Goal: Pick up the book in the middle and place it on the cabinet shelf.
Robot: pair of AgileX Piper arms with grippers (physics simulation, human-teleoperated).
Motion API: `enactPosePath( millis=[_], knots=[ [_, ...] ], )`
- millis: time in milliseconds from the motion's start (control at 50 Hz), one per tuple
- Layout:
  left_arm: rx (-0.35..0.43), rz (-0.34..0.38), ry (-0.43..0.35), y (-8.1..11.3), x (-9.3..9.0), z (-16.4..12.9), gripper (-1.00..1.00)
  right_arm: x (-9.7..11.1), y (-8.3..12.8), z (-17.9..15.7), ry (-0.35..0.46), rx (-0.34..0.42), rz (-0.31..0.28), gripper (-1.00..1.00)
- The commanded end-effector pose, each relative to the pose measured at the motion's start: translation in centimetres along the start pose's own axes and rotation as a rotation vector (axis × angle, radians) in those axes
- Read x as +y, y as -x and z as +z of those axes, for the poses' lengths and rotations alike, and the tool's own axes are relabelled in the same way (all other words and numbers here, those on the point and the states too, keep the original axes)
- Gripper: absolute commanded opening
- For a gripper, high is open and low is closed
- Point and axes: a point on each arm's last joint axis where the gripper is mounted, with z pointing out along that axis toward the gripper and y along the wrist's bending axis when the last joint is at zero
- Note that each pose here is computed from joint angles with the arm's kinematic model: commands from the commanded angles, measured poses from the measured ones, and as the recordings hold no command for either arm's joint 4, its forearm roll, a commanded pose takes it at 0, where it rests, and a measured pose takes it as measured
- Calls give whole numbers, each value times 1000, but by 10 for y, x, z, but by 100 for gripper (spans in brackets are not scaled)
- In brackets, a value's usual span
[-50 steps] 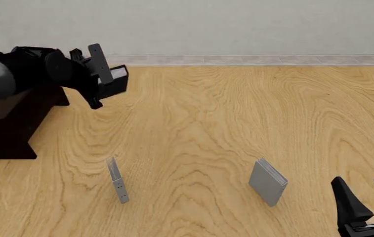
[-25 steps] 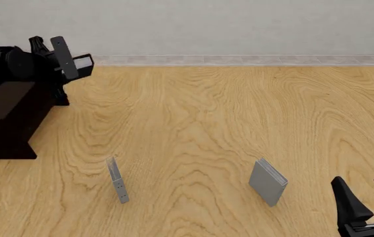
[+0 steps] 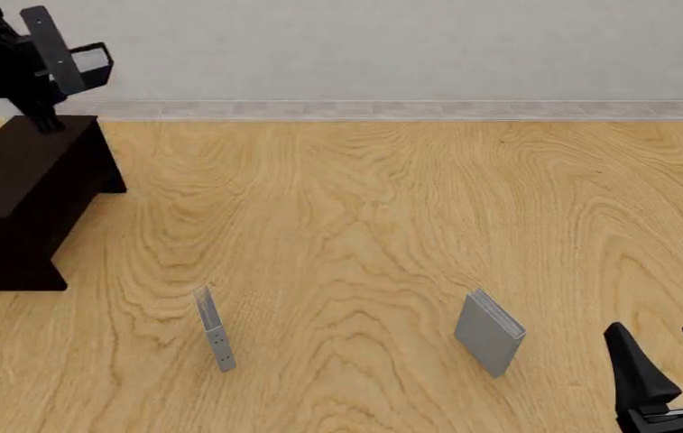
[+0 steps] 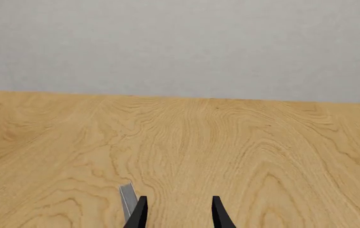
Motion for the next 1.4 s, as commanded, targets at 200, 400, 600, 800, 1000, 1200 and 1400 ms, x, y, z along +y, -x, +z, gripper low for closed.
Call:
enactPosePath(
  millis=[200,400,600,800,1000,1200,1400],
  knots=[
    [91,-13,142,-46,40,-7,-100,0,0,1,-2,3,-3,100],
    [124,-16,149,-64,34,5,-100,0,0,1,-2,5,-8,100],
    [161,-61,110,-86,13,26,-100,0,0,0,-3,6,-8,100],
    [185,-9,80,-104,-25,45,-100,-1,0,1,-10,7,-10,100],
    [225,-14,60,-126,-50,48,-100,-1,0,1,-10,5,-14,100],
    [247,-28,17,-137,-67,50,-100,-1,0,2,-11,7,-19,100],
    [242,-37,0,-133,-65,52,-100,-1,0,1,-10,6,-20,100]
  ],
)
